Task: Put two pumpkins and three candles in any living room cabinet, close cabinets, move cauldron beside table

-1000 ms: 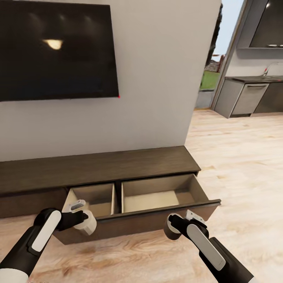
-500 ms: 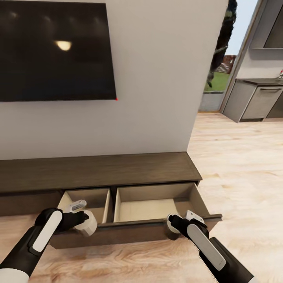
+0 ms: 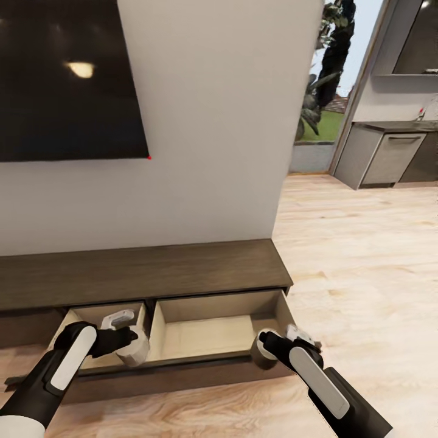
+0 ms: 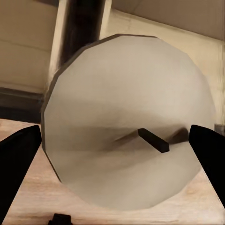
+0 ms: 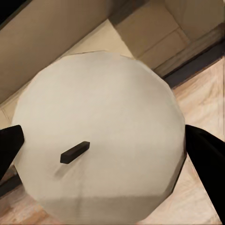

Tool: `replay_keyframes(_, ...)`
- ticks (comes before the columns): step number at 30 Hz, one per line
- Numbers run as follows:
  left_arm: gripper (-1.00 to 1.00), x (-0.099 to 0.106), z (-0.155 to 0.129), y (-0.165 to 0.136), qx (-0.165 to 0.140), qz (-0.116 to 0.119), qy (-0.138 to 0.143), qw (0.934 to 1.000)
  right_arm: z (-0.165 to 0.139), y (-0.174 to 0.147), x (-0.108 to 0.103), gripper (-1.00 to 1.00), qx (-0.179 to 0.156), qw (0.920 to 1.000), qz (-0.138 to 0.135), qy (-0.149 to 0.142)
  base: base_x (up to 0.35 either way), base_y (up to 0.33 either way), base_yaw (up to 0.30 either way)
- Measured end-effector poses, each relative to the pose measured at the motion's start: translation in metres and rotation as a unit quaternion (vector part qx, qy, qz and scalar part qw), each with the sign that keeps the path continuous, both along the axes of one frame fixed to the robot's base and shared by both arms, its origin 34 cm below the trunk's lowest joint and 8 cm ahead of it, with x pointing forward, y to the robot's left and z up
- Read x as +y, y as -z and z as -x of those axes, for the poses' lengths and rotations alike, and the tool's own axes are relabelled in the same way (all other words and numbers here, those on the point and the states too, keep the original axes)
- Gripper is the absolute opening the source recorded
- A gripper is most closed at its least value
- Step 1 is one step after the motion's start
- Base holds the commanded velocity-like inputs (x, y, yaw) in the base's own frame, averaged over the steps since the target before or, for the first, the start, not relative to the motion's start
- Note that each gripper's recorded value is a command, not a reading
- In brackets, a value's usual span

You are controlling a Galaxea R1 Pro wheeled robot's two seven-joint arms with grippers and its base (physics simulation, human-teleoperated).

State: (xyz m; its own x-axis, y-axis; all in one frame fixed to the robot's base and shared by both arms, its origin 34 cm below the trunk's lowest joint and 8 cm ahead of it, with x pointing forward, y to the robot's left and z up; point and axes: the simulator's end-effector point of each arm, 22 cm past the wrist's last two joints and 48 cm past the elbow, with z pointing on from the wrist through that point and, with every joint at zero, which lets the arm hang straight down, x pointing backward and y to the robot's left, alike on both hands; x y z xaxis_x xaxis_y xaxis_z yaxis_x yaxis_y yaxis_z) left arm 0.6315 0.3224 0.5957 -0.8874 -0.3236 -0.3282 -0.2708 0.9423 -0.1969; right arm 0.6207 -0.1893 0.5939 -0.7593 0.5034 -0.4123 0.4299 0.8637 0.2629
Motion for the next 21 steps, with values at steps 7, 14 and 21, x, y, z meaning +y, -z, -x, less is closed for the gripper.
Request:
replay_keyframes(7,-1.0,-0.0005,-0.0005,-0.001,-0.001,0.002,-0.001,1.0,-0.0004,-0.0008,0.0003,-1.0,-0.001,1.0,0.0,-0.001,0.155,-0.177,0.126)
replay_keyframes(14,-1.0,0.0,-0.0004,-0.0018,-0.002,0.0,0.0,1.0,-0.0005,-0.0019,0.0006,-1.0,-0.002,1.0,0.001,-0.001,0.166,-0.049,0.168)
replay_keyframes(21,-1.0,-0.0038,0.0011,0.0002,0.001,-0.002,0.007,1.0,-0.0007,-0.002,0.0008,-1.0,-0.002,1.0,0.0,-0.001,0.123,-0.202,0.116)
